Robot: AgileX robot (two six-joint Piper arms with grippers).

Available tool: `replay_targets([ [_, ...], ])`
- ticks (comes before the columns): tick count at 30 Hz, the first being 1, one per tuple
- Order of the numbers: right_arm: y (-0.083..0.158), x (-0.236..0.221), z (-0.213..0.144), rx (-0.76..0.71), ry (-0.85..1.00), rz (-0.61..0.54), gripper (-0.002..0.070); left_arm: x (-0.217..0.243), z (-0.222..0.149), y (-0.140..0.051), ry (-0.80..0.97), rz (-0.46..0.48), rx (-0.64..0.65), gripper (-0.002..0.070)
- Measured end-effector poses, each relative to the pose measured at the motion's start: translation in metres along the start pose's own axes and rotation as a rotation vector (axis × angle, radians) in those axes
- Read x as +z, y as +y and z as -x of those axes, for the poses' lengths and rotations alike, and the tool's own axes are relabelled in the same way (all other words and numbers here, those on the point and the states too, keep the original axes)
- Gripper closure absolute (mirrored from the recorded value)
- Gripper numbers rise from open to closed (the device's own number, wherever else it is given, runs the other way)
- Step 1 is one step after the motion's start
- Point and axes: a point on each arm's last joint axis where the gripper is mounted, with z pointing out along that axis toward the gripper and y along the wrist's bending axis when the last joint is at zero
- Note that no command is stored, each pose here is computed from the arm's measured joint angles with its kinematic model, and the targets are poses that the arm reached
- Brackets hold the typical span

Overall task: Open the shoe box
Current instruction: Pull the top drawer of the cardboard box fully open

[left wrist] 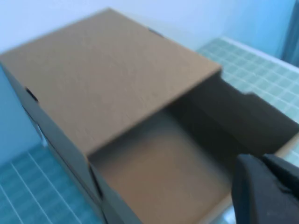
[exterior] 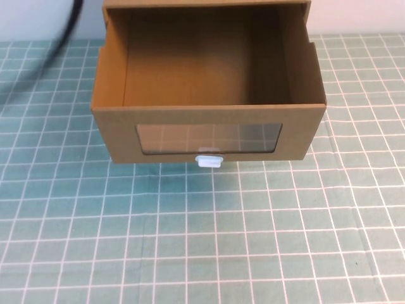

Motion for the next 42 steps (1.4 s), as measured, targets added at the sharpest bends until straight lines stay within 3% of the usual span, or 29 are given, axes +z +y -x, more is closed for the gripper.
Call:
replay_targets([
  [3, 0.008, -0.008, -0.011, 0.026, -0.078, 0.106, 0.0689, -0.01, -0.032, -0.016, 0.059, -0.003, -0.023, 0.068],
  [8, 0.018, -0.007, -0.027, 0.025, -0.128, 0.154, 0.0689, -0.005, -0.105, -0.034, 0.108, 0.048, -0.085, 0.068],
  [16, 0.028, 0.001, -0.038, 0.006, -0.091, 0.176, 0.0689, -0.006, -0.177, -0.062, -0.071, 0.095, -0.197, 0.068],
  [26, 0.028, 0.001, -0.038, 0.003, -0.091, 0.176, 0.0689, 0.004, -0.203, -0.064, -0.079, 0.113, -0.24, 0.068],
  [39, 0.028, 0.001, -0.038, 0.004, -0.093, 0.177, 0.0689, 0.005, -0.206, -0.065, -0.072, 0.114, -0.242, 0.068],
  [42, 0.028, 0.001, -0.038, 0.004, -0.093, 0.177, 0.0689, -0.001, -0.208, -0.065, -0.108, 0.157, -0.202, 0.068],
])
